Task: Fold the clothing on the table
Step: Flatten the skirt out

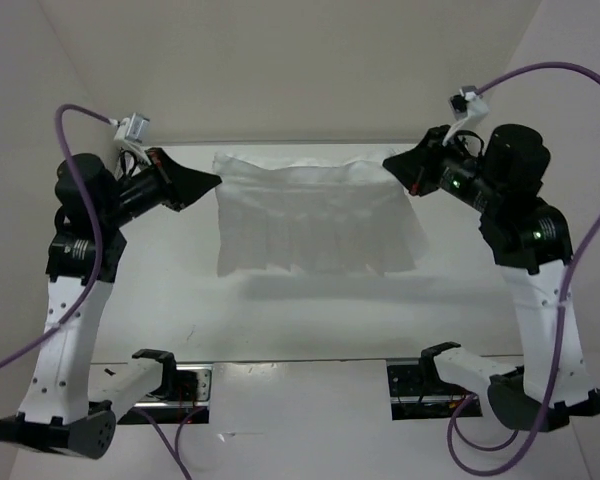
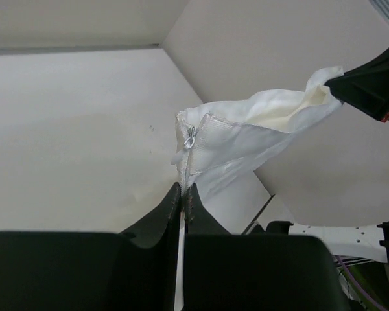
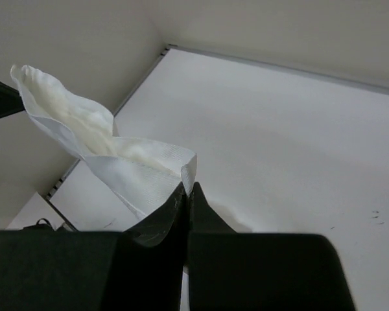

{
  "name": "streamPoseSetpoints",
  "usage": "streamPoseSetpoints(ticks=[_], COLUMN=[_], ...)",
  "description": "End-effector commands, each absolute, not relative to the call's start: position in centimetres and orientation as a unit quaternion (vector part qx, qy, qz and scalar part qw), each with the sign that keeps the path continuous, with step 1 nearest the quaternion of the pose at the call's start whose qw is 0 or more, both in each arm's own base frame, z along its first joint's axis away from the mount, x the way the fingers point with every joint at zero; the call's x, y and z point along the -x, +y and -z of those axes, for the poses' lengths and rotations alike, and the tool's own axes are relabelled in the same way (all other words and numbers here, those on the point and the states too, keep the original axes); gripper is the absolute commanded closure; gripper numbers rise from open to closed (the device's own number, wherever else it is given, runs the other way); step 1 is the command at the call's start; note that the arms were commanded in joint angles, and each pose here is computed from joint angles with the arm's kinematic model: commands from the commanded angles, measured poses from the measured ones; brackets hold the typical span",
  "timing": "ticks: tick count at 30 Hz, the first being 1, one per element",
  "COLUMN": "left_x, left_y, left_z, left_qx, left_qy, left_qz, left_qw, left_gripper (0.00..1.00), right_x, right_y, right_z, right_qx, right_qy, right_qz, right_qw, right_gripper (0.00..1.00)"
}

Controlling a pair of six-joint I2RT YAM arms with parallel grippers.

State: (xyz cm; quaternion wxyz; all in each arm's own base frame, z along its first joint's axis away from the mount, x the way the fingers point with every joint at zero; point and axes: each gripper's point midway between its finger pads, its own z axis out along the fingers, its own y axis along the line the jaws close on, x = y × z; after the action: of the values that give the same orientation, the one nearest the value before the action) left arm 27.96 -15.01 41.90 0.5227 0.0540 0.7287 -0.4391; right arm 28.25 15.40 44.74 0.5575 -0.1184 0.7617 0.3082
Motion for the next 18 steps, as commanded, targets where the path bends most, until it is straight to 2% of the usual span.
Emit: streamPoseSetpoints(ticks=[1, 5, 9, 10, 14, 15, 18], left_x=[-27.0, -31.6, -38.2, -38.8, -43.0, -43.0, -43.4], left_y=[-14.9, -14.9, -14.3, -14.3, -13.5, -13.1, -12.3], left_z=[-44.2, -41.7, -40.2, -42.6, -43.0, -45.2, -46.3], left_qx=[-0.072, -0.057, -0.036, -0.046, -0.043, -0.051, -0.051], left_qy=[0.703, 0.736, 0.754, 0.741, 0.748, 0.735, 0.729], left_qz=[0.443, 0.429, 0.417, 0.417, 0.409, 0.407, 0.404], left_qw=[0.552, 0.521, 0.506, 0.524, 0.521, 0.539, 0.550], left_gripper=[1.00, 1.00, 1.00, 1.00, 1.00, 1.00, 1.00], right_x=[-27.5, -32.3, -37.2, -38.3, -40.8, -40.8, -40.9], right_y=[14.3, 14.5, 14.1, 13.7, 13.5, 13.4, 12.9], right_z=[-44.8, -41.4, -41.6, -41.9, -44.3, -46.2, -47.4], right_qx=[0.103, 0.077, 0.048, 0.043, 0.039, 0.046, 0.047], right_qy=[0.767, 0.804, 0.815, 0.813, 0.798, 0.783, 0.777], right_qz=[-0.285, -0.255, -0.216, -0.202, -0.181, -0.179, -0.166], right_qw=[0.565, 0.531, 0.536, 0.544, 0.574, 0.594, 0.606], right_gripper=[1.00, 1.00, 1.00, 1.00, 1.00, 1.00, 1.00])
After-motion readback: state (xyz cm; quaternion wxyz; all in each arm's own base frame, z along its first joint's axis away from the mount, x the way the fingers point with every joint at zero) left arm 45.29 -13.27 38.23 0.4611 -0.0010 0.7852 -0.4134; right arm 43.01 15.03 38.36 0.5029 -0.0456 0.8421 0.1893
